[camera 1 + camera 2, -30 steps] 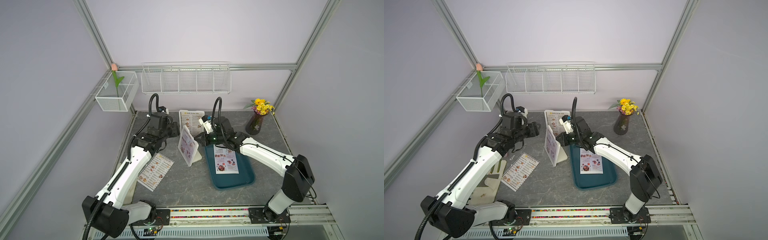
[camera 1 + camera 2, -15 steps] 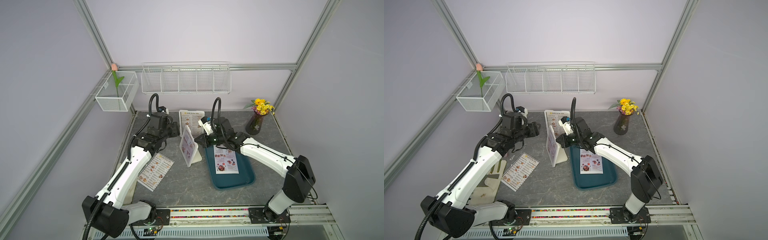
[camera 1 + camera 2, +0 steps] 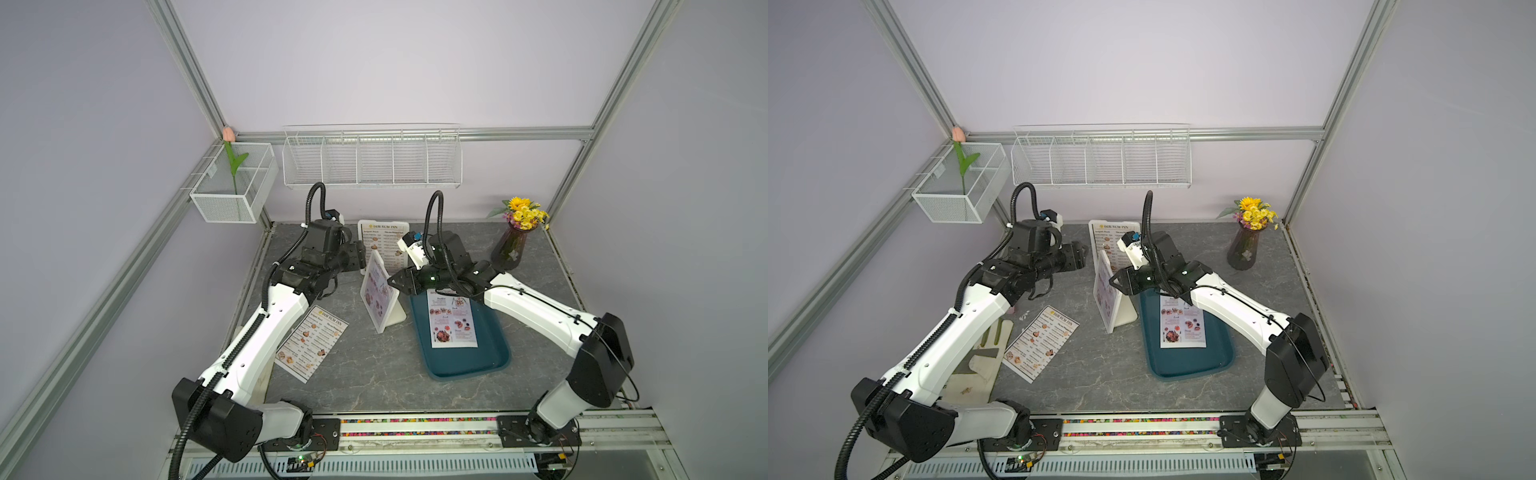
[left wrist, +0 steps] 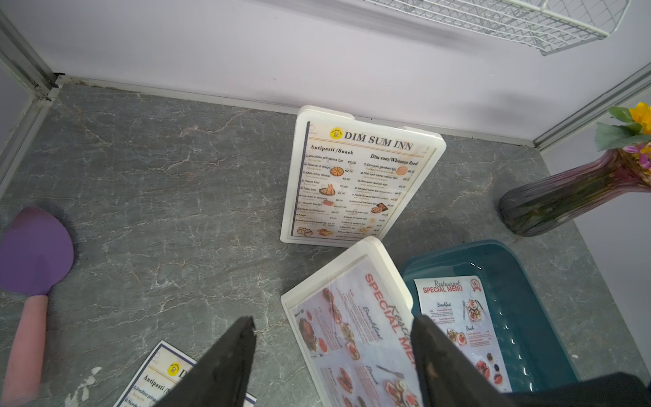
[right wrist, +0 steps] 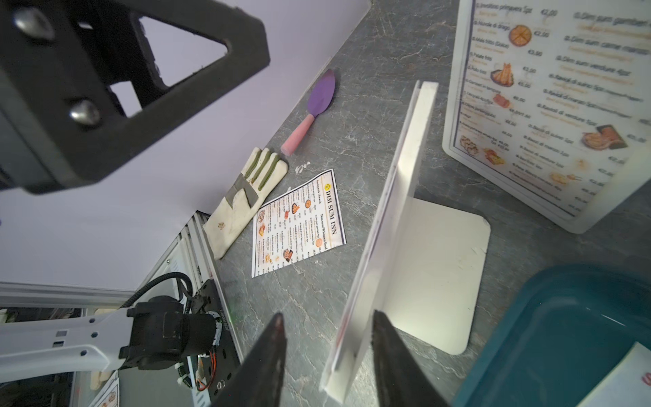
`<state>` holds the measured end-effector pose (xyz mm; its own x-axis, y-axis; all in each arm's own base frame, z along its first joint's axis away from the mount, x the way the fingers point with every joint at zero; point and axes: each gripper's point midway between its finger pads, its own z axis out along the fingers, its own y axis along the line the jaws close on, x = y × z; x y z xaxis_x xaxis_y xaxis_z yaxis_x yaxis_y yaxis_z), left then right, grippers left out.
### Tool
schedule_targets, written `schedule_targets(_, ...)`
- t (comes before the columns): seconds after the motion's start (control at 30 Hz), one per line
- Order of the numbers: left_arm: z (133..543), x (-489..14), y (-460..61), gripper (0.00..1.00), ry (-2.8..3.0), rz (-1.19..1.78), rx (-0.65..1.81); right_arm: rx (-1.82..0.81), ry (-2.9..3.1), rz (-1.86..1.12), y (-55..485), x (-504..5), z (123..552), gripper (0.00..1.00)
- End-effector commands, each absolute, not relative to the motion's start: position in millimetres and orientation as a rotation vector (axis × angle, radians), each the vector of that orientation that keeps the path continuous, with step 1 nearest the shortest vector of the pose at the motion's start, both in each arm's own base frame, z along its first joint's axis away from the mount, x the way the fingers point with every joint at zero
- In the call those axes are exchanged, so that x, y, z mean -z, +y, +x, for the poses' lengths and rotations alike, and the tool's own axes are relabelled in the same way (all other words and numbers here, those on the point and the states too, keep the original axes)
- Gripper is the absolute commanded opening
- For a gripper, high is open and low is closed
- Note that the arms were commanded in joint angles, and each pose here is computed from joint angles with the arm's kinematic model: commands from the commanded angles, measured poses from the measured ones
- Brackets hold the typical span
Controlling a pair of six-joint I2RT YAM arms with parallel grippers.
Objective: Replace the menus in the menu holders
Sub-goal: Insert the menu into the menu holder.
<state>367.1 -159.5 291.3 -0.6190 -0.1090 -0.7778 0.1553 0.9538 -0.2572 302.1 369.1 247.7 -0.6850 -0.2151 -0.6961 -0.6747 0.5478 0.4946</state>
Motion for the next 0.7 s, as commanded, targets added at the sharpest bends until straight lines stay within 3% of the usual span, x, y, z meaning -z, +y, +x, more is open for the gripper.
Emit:
schedule_targets(0.0,365.5,-302.3,-149.3,0.75,2.191,0.016,0.316,-1.008,2.177,-0.749,353.7,-262.3,290.6,0.53)
schedule_targets(0.2,373.7,-315.5,-137.9,0.77,2.165,-0.001,0.228,-0.959,2.240,-0.787,358.1,-230.3,278.4,0.67)
schedule_targets(0.43,383.2,-328.5,-133.0,0.79,2.149,-0.011,0.189,-0.838,2.255,-0.772,371.2,-209.3,289.1,0.70)
schedule_targets(0.53,383.7,-330.3,-131.8,0.79,2.144,-0.010,0.181,-0.832,2.247,-0.785,379.8,-203.7,289.6,0.66)
schedule_targets(0.67,384.7,-329.3,-129.6,0.79,2.146,-0.007,0.165,-0.790,2.233,-0.800,384.9,-197.7,292.0,0.48)
